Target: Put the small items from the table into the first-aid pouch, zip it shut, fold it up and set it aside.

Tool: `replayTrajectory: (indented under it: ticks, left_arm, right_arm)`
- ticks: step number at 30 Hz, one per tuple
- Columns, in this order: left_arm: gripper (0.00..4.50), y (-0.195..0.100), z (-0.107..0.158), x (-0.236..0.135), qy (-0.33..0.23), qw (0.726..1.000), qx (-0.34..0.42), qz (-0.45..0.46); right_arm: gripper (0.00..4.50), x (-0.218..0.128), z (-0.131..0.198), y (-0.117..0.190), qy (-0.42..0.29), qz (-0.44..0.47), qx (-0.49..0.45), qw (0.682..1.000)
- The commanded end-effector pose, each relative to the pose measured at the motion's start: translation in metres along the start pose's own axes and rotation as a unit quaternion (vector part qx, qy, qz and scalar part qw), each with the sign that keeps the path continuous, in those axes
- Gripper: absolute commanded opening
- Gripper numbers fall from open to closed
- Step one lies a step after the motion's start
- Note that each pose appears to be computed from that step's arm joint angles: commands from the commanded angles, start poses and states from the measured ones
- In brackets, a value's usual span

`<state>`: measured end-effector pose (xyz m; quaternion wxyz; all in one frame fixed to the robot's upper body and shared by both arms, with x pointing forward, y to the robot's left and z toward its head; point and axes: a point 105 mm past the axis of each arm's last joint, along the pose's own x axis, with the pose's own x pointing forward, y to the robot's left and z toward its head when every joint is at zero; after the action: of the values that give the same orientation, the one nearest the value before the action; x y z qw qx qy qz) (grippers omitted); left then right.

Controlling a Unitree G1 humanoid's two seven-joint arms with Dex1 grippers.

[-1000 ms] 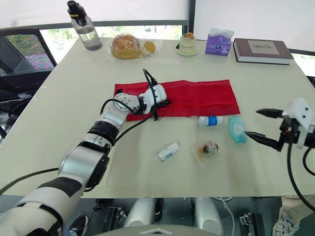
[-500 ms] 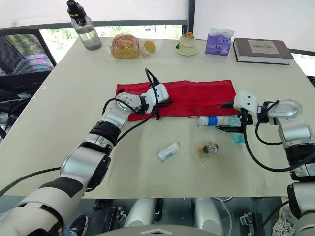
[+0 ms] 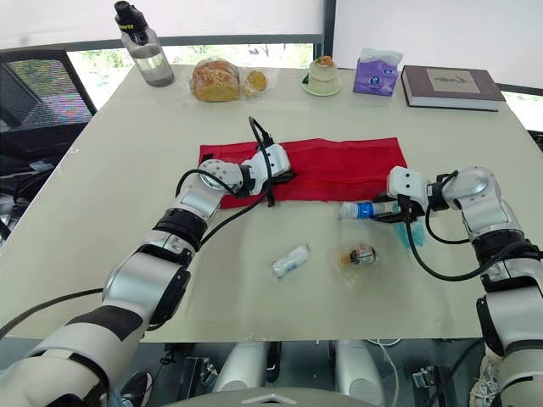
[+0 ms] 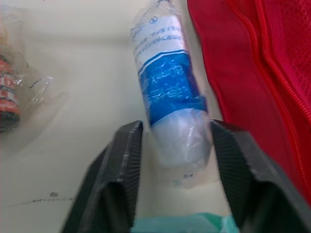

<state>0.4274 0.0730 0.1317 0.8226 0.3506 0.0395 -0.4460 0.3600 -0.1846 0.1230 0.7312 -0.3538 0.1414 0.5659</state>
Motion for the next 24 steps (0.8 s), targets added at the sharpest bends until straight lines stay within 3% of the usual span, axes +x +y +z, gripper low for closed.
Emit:
replayTrajectory:
  ticks: [1, 7, 12, 24]
  left_arm:
    - [0.0, 0.004, 0.015, 0.001, -0.025, 1.0, 0.011, 0.01]
    - [0.0, 0.005, 0.016, -0.001, -0.029, 0.999, 0.006, 0.013]
    - [0.0, 0.004, 0.02, -0.002, -0.035, 0.999, 0.002, 0.01]
    - [0.0, 0.0, 0.032, -0.003, -0.05, 0.999, -0.007, -0.006]
  right_arm:
    - [0.15, -0.005, 0.015, -0.008, -0.022, -0.024, -0.036, 0.999]
    - [0.07, -0.007, 0.026, -0.002, -0.045, -0.025, -0.02, 0.998]
    - [0.07, -0.009, 0.036, 0.004, -0.049, -0.041, 0.048, 0.997]
    - [0.07, 0.0, 0.046, -0.005, 0.068, -0.16, 0.141, 0.975]
